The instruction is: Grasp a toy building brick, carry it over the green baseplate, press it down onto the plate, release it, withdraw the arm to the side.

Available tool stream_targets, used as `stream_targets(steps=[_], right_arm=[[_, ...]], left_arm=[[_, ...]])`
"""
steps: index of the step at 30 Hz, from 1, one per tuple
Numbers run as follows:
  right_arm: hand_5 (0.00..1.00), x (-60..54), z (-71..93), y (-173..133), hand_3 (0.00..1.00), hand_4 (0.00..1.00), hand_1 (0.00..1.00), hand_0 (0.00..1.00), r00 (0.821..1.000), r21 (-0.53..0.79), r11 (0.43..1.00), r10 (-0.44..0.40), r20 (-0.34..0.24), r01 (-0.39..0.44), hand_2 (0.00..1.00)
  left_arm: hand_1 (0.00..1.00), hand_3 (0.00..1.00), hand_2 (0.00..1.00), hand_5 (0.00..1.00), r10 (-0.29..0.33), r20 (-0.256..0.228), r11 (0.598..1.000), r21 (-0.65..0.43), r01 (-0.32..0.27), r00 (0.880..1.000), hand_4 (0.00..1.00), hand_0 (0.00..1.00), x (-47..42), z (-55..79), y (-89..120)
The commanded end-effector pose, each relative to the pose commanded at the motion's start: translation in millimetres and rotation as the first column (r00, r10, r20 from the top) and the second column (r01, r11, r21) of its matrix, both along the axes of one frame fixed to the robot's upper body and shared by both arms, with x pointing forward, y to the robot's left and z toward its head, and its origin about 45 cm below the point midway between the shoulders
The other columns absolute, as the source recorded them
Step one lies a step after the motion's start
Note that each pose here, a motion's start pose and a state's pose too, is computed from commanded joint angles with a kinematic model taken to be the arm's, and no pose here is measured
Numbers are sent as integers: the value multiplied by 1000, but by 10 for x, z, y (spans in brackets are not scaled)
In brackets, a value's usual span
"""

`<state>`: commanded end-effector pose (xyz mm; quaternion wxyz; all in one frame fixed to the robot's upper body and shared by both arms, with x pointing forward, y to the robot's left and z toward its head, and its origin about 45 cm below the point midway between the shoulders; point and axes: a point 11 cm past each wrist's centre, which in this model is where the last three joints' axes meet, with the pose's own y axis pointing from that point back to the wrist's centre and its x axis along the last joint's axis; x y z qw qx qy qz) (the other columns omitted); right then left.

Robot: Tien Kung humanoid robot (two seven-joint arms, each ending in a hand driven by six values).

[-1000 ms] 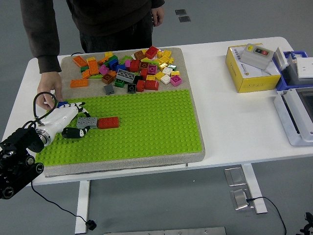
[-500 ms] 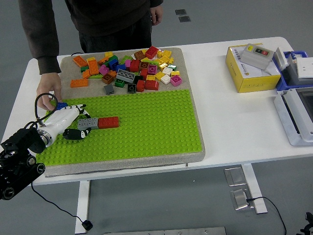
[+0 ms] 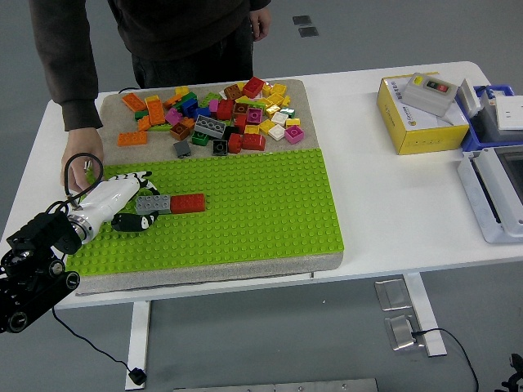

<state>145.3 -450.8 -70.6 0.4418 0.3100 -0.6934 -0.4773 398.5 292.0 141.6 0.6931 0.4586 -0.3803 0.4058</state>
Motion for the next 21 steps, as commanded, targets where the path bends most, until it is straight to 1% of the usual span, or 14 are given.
stream_targets(steps=[8, 16, 21], right_arm=[[998, 6, 0, 4, 753, 569, 626, 640, 1000, 0, 1000, 0, 1, 0, 663], [998, 3, 1, 0, 751, 570, 625, 641, 1000, 0, 1000, 1, 1, -1, 662], [998, 4, 1, 0, 751, 570, 625, 641, 1000, 0, 1000, 2, 1, -2, 662]], left_arm=[[998, 603, 998, 240, 6, -4, 1000, 0, -6, 1000, 619, 998, 11, -14, 4], [998, 604, 998, 241, 9, 5, 1000, 4, -9, 1000, 619, 998, 28, 32, 31], [998, 605, 998, 242, 9, -7, 1000, 8, -9, 1000, 619, 998, 17, 2, 25]])
